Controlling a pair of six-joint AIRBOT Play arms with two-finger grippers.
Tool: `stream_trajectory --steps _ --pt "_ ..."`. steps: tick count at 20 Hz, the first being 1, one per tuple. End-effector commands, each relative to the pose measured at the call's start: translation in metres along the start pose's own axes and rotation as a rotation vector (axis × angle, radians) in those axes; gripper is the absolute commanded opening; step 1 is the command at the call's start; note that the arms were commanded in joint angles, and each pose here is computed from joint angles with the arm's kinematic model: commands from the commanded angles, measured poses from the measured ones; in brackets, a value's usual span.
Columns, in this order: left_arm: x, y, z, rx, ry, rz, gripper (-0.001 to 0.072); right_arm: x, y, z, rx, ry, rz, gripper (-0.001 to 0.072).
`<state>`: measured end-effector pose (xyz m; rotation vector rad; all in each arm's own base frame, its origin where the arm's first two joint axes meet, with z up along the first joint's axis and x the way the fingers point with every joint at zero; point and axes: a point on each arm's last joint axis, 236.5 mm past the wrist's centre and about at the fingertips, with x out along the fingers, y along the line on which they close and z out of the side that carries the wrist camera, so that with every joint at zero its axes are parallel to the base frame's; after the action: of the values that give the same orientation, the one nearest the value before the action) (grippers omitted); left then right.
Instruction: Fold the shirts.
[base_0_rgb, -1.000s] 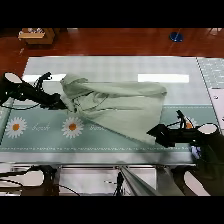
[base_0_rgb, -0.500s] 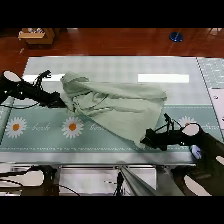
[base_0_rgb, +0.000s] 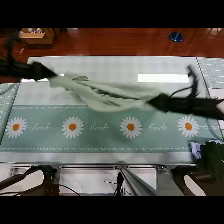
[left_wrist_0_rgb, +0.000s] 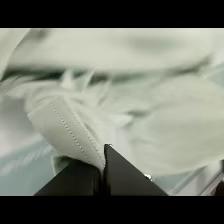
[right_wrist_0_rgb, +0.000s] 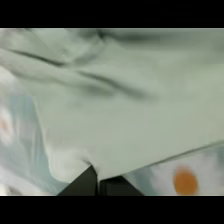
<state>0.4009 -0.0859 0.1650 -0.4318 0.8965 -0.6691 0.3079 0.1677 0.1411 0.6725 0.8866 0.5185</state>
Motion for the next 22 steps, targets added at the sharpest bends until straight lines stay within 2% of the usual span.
stream_trajectory --steps 1,4,6,8,12,16,18,22 --pt "-0.106 -0.121 0.071 0.248 -0.337 -0.043 0.0040 -0.114 0.089 0.098 -0.194 -0.388 0.053 0.0017" --pt "-0.200 -0.219 0.094 0.479 -0.636 0.037 0.0040 -0.209 0.146 0.146 -0.306 -0.667 0.045 0.0017" --pt "-0.255 -0.279 0.088 0.619 -0.816 0.093 0.0040 -0.251 0.170 0.154 -0.368 -0.775 0.022 0.0017" --pt "-0.289 -0.315 0.072 0.686 -0.911 0.156 0.0039 -0.276 0.187 0.153 -0.402 -0.827 0.002 0.0016" --pt "-0.320 -0.333 0.034 0.727 -0.947 0.342 0.0039 -0.291 0.203 0.128 -0.491 -0.788 -0.081 0.0017" --pt "-0.334 -0.330 -0.004 0.717 -0.932 0.493 0.0040 -0.318 0.193 0.105 -0.545 -0.772 -0.294 0.0017" --pt "-0.333 -0.331 -0.016 0.724 -0.915 0.513 0.0040 -0.327 0.182 0.094 -0.537 -0.752 -0.382 0.0017" --pt "-0.316 -0.327 -0.033 0.722 -0.810 0.497 0.0040 -0.311 0.154 0.060 -0.478 -0.568 -0.454 0.0017"
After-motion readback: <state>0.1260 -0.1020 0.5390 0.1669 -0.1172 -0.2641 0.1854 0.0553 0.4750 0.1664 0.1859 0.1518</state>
